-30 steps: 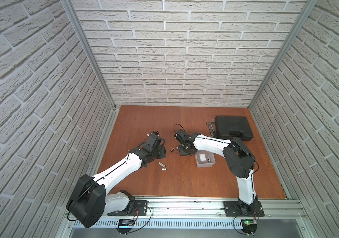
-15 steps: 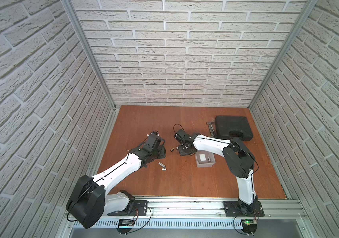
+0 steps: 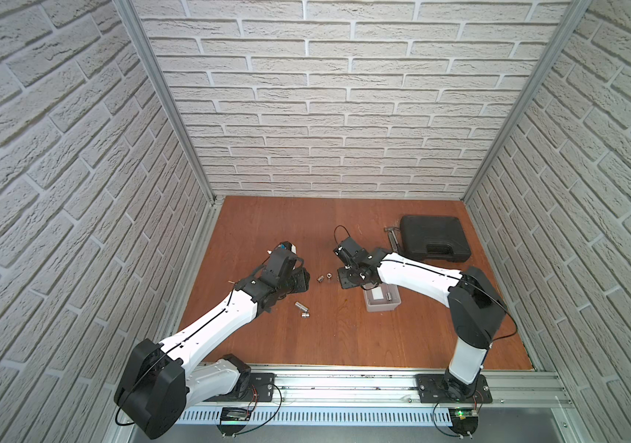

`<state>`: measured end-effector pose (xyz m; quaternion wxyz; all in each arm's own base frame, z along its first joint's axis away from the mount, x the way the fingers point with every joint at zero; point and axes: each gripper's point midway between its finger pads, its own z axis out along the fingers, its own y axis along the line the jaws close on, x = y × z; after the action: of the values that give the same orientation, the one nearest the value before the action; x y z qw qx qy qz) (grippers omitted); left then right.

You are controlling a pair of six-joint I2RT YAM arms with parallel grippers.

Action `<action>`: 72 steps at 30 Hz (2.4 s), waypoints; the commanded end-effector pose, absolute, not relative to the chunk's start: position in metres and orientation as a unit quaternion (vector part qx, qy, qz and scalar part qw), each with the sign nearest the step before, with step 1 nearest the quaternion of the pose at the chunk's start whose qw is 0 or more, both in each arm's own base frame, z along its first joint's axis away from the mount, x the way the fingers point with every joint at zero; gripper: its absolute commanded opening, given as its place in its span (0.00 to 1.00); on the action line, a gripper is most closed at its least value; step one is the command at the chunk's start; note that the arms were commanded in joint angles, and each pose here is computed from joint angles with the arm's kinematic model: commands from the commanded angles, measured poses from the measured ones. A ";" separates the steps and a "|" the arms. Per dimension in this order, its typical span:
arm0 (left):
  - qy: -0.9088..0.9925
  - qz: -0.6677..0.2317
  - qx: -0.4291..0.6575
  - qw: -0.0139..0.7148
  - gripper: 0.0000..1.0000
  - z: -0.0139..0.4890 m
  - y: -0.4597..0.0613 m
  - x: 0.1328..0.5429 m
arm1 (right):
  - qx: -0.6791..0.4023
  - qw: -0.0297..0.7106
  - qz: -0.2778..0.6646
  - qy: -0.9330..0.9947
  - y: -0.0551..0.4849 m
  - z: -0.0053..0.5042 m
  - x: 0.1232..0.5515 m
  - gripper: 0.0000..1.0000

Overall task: Put the socket on the desktop into the storage box
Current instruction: Pick up the socket head at the center of the board, then place the socket head in the storage box.

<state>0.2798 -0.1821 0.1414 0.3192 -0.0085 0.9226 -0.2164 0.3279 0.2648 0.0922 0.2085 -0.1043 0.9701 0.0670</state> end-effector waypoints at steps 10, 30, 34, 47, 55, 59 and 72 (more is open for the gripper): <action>0.861 -0.341 0.013 0.378 0.48 0.204 -0.210 0.280 | -0.151 0.221 0.303 0.915 0.336 0.174 0.308 0.10; 0.860 -0.360 -0.036 0.360 0.51 0.197 -0.198 0.286 | -0.089 0.209 0.484 0.845 0.342 0.218 0.313 0.02; 0.858 -0.368 -0.033 0.357 0.51 0.198 -0.205 0.293 | -0.075 0.200 0.545 0.811 0.337 0.234 0.314 0.02; 0.878 -0.358 -0.022 0.318 0.50 0.172 -0.213 0.295 | -0.007 0.231 0.446 0.864 0.273 0.208 0.327 0.02; 0.891 -0.340 -0.023 0.300 0.49 0.156 -0.212 0.297 | 0.047 0.248 0.385 0.888 0.213 0.183 0.322 0.02; 0.898 -0.332 -0.027 0.287 0.49 0.146 -0.212 0.298 | 0.053 0.250 0.314 0.914 0.189 0.169 0.317 0.02; 0.911 -0.312 -0.038 0.265 0.48 0.130 -0.208 0.296 | 0.071 0.207 0.215 0.952 0.166 0.115 0.310 0.02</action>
<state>0.2895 -0.2088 0.1224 0.2549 -0.0397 0.9134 -0.3150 0.3125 0.1710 0.1258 0.2100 0.0785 0.9438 0.2427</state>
